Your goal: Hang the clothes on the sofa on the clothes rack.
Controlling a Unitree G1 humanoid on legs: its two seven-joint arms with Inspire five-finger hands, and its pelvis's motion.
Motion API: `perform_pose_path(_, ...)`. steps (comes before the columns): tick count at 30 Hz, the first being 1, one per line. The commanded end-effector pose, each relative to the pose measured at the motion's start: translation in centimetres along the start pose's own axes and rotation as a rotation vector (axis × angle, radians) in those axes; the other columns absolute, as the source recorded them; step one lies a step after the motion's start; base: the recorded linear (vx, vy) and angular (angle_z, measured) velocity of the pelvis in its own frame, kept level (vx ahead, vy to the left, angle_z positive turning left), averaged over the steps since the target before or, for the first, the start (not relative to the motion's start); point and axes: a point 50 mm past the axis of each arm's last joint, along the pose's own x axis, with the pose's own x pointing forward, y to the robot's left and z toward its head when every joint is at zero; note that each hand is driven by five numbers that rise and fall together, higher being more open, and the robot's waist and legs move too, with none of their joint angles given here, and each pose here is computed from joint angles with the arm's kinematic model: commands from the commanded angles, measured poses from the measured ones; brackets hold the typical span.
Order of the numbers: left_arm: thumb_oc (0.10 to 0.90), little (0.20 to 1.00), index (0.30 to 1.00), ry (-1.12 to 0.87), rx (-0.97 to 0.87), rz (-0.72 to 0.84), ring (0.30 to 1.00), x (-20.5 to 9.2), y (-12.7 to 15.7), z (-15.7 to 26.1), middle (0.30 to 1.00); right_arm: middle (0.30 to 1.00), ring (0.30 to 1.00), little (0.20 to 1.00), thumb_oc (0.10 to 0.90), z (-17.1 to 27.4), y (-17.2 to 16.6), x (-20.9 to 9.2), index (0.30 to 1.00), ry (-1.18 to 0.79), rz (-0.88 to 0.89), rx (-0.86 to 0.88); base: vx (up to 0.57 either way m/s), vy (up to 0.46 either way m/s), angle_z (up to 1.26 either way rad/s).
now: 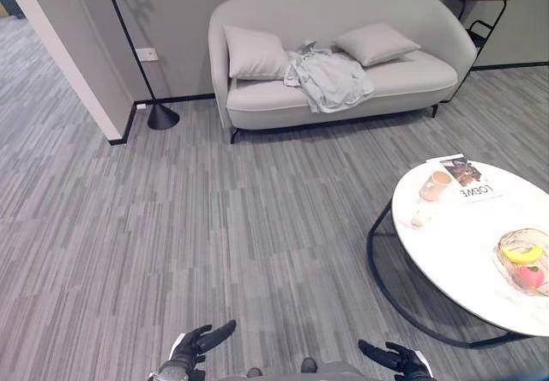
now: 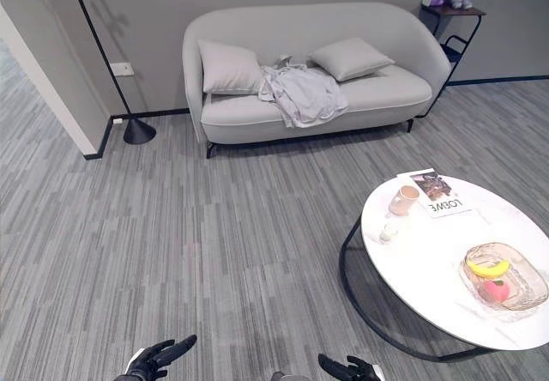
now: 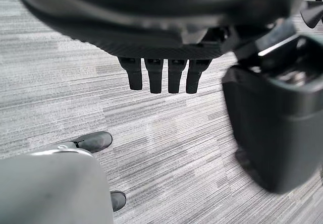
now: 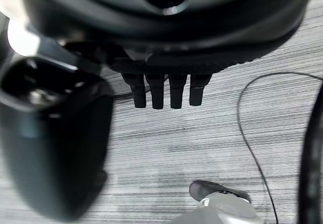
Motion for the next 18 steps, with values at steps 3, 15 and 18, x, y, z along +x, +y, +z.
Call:
perform_pose_path(3, 0.800, 0.900, 0.900, -0.155, 0.006, 0.032, 0.900, 0.3, 1.1, 3.8, 0.900, 0.900, 0.900, 0.900, 0.800, 3.6, -1.1, 0.3, 0.900, -0.143, -0.031, -0.003, 0.01, -0.014, 0.07)
perform_pose_path(15, 0.800, 0.900, 0.900, -0.097, -0.009, 0.030, 0.900, 0.5, 0.6, 2.7, 0.900, 0.900, 0.900, 0.900, 0.800, 3.6, -1.0, 0.3, 0.900, -0.139, -0.032, 0.001, 0.01, -0.007, 0.01)
perform_pose_path(18, 0.800, 0.900, 0.900, -0.098, -0.002, 0.028, 0.900, 0.5, 0.6, 2.8, 0.900, 0.900, 0.900, 0.900, 0.800, 3.9, -1.0, 0.3, 0.900, -0.146, -0.030, 0.012, 0.02, -0.025, 0.00)
